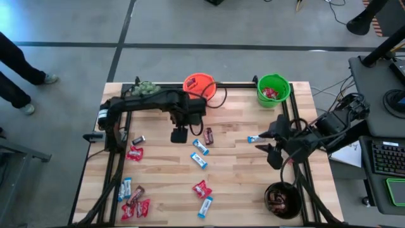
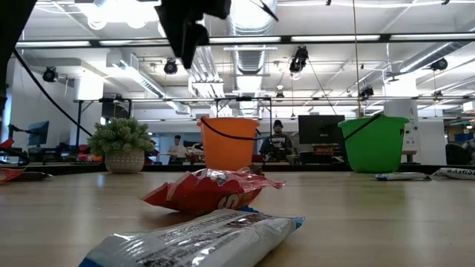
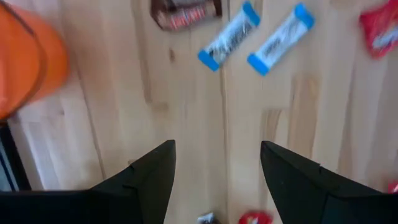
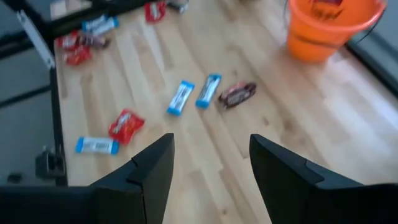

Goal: Organize candy in baskets
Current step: Put the white chocolate bar into the orange bucket

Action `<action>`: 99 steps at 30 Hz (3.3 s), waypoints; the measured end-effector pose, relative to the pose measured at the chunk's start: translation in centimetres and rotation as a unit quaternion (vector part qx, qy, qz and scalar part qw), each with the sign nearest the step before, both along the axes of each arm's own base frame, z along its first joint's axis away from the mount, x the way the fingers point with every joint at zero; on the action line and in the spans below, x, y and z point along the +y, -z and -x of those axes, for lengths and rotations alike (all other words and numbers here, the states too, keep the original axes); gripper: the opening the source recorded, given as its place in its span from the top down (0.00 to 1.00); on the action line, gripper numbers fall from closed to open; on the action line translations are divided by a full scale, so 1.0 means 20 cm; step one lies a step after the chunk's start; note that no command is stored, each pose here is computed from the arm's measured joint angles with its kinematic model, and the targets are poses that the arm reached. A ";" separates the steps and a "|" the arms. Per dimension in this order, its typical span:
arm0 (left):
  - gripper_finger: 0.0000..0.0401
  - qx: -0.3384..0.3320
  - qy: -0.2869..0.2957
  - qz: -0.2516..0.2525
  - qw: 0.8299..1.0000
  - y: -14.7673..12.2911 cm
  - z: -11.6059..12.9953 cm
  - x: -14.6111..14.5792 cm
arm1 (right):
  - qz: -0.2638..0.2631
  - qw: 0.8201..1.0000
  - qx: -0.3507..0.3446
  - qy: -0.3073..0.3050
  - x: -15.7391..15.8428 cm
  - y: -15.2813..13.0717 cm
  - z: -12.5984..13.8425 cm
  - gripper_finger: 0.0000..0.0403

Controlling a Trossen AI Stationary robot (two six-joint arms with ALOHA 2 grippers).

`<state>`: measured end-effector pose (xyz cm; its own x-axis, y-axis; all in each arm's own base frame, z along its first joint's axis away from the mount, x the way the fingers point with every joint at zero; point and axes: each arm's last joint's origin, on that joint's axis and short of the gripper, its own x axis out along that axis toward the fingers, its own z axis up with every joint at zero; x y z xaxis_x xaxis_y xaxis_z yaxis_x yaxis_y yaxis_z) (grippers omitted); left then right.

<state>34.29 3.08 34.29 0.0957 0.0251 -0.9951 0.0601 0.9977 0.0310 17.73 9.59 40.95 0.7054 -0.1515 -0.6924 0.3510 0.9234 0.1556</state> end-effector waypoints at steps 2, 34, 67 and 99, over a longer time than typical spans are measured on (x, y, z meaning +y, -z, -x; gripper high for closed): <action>0.46 0.014 0.019 0.000 1.000 0.04 0.00 0.00 | 0.006 1.000 -0.013 0.009 -0.01 -0.02 0.00 0.51; 0.46 -0.027 0.150 0.093 0.984 0.52 -0.07 -0.06 | -0.030 0.995 -0.095 0.030 -0.02 -0.17 0.01 0.52; 0.46 -0.051 0.233 0.117 0.964 0.85 -0.23 -0.24 | -0.046 0.992 -0.103 0.054 -0.02 -0.17 0.01 0.52; 0.55 -0.031 0.219 0.105 0.970 0.99 -0.26 -0.24 | -0.076 0.987 -0.125 0.068 -0.01 -0.19 -0.01 0.52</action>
<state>39.55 -1.67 14.41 0.1105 -0.2340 -0.9659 0.4834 0.8618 -0.1535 17.83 9.37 44.69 0.8370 -0.1650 -0.5217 0.4041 0.8292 0.3861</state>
